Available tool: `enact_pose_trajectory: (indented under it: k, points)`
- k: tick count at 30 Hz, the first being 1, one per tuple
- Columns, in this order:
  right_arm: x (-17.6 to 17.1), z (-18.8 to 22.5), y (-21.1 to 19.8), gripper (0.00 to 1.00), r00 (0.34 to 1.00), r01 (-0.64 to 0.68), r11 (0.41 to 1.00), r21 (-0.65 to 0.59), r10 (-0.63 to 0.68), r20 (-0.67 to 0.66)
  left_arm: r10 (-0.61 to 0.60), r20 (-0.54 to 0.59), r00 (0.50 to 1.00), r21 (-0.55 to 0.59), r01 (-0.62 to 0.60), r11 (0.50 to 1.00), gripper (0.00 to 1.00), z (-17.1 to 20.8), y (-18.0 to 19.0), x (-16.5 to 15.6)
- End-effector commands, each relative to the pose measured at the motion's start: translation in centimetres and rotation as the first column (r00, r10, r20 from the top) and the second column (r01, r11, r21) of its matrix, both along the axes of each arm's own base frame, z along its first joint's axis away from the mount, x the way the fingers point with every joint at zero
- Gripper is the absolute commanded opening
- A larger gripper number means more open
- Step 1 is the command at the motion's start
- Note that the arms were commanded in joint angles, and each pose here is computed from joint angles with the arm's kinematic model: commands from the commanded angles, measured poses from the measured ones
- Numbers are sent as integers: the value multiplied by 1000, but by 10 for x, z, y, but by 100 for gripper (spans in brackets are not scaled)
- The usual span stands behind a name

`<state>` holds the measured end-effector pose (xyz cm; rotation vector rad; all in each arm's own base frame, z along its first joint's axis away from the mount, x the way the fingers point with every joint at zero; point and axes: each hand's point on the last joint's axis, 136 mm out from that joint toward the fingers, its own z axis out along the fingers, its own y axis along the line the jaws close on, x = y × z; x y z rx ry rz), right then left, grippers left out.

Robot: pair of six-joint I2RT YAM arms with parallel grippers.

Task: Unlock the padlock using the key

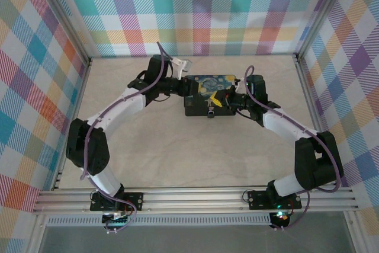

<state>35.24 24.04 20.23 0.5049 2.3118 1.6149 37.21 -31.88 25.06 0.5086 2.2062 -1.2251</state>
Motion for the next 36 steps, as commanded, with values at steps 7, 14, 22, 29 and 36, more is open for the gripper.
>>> enact_pose_trajectory:
  k: [7, 14, 22, 29, 36]
  points:
    - [9, 13, 7, 2, 993, -8, 1000, 19, 6, 122, -6, -415, 910, -156, -65, 986, 35, -6, -13, -27]
    - [11, 14, 13, 2, 991, -19, 999, 40, 14, 132, -17, -443, 896, -141, -51, 989, 36, -18, -18, -35]
    - [5, 14, 20, 3, 991, -43, 998, 51, 36, 128, -1, -447, 894, -129, -63, 990, 31, -24, -18, -31]
    - [0, 13, 23, 3, 991, -59, 996, 63, 51, 123, 2, -447, 895, -128, -66, 990, 25, -26, -18, -31]
    - [-5, 14, 29, 3, 989, -85, 994, 65, 76, 126, 7, -445, 896, -126, -71, 990, 21, -29, -17, -29]
